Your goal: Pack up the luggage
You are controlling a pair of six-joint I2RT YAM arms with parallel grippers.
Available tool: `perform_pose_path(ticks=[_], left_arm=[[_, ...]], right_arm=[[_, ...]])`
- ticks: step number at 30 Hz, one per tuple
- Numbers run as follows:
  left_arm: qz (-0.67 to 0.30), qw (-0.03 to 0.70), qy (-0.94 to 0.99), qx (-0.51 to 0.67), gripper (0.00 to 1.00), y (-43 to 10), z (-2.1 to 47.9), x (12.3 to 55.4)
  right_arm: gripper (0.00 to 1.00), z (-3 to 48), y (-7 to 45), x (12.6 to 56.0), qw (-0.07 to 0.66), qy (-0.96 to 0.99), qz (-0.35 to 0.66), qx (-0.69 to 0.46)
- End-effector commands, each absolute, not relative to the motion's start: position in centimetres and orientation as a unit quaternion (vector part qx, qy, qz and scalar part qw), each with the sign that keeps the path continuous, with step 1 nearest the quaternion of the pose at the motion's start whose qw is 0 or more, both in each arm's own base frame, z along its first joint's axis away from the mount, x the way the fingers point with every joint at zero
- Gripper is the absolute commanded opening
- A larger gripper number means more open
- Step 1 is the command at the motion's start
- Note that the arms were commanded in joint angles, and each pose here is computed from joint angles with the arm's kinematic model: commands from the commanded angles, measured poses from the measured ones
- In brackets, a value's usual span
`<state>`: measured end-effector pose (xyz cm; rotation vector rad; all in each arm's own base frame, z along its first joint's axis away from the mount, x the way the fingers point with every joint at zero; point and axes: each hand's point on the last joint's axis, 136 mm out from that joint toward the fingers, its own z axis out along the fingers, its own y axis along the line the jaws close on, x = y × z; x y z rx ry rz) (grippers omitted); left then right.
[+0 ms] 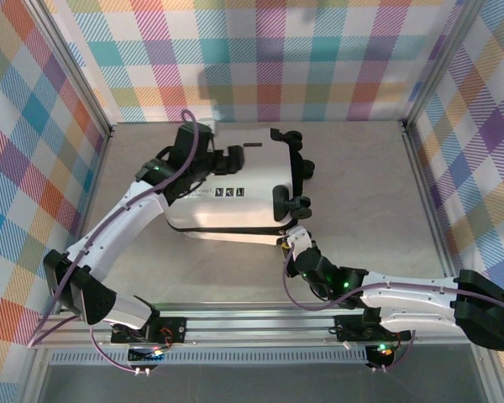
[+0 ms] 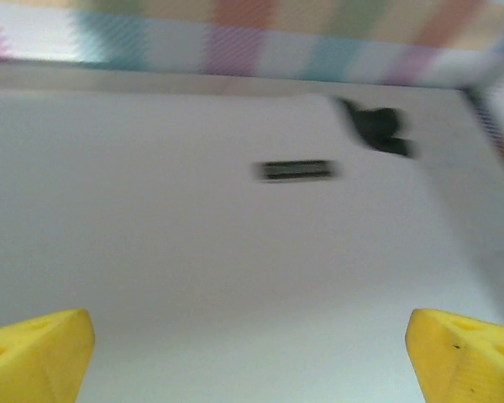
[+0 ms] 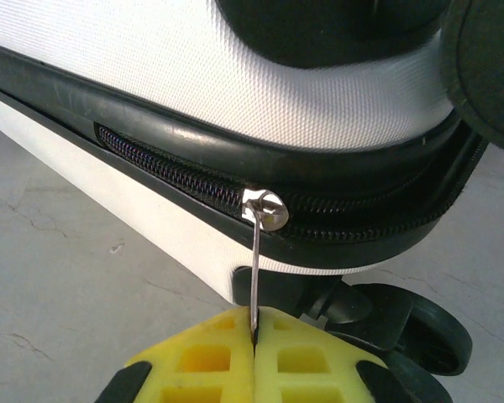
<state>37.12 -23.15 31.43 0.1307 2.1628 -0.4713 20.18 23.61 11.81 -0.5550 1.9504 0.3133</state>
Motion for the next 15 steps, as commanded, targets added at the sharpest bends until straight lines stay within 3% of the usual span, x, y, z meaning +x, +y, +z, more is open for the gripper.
perform_pose_path(ticks=[1, 9, 15], left_arm=[[-0.272, 0.452, 0.840, 0.128, 0.95, -30.4, 34.1, 35.5], [-0.370, 0.364, 0.817, 0.250, 0.94, -45.1, 31.9, 31.1], [-0.376, 0.320, 0.828, 0.266, 0.93, -48.8, 28.8, 30.0]], right_arm=[[0.00, 13.5, 23.6, 20.1, 0.534, 0.804, 0.143, -0.218], [0.00, 13.5, 21.9, 19.6, 0.535, 0.807, 0.149, -0.202], [0.00, 13.6, 21.4, 19.8, 0.542, 0.805, 0.144, -0.191]])
